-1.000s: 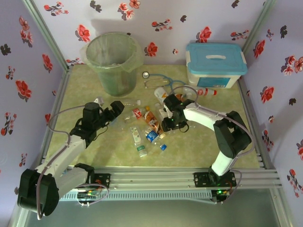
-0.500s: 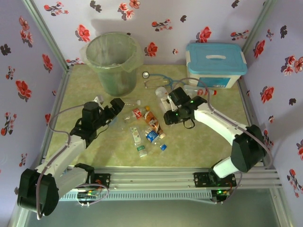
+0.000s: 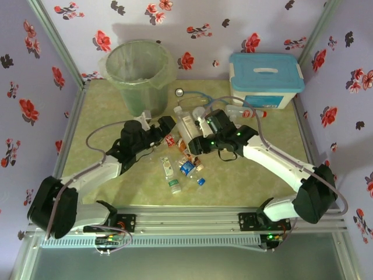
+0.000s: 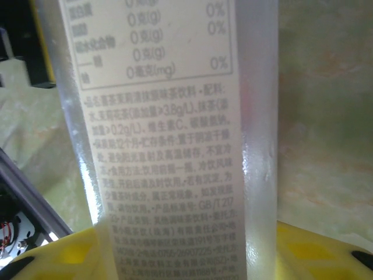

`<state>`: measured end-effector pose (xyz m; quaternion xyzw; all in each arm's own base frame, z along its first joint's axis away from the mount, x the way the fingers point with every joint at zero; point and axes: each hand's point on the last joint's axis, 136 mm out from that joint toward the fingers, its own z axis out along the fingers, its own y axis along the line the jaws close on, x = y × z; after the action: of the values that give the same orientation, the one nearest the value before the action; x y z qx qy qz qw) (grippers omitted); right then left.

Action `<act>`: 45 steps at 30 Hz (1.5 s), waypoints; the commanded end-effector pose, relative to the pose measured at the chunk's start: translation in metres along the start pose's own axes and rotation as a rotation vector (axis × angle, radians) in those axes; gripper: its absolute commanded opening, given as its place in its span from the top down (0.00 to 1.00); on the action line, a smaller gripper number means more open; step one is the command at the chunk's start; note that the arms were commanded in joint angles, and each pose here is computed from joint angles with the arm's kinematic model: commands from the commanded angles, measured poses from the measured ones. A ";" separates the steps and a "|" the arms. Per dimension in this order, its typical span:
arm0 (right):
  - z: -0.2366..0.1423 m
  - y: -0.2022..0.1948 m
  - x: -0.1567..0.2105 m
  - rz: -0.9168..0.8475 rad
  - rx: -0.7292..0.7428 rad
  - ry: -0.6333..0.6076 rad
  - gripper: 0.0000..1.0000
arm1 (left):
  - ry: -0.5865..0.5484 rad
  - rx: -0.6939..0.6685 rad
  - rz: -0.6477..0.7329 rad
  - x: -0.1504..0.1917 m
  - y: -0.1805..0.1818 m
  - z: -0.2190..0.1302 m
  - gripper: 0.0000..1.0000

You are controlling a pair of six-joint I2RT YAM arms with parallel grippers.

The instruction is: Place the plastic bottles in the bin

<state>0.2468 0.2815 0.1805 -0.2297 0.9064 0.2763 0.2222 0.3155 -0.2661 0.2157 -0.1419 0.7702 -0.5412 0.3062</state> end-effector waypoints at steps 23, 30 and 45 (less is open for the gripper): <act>0.015 0.009 0.000 -0.040 -0.030 0.011 0.30 | 0.061 0.097 0.030 0.007 -0.032 0.049 0.43; -0.018 0.000 -0.008 -0.114 0.052 -0.048 0.01 | 0.033 0.032 0.119 -0.006 -0.041 0.040 0.43; -0.068 -0.060 -0.016 0.061 0.240 -0.258 0.01 | -0.078 -0.121 0.595 -0.065 -0.133 -0.012 0.46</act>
<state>0.2695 0.2100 0.2411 -0.1640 0.8831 0.2259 0.3770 0.3440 -0.2869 0.3389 0.0043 0.7902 -0.4376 0.4290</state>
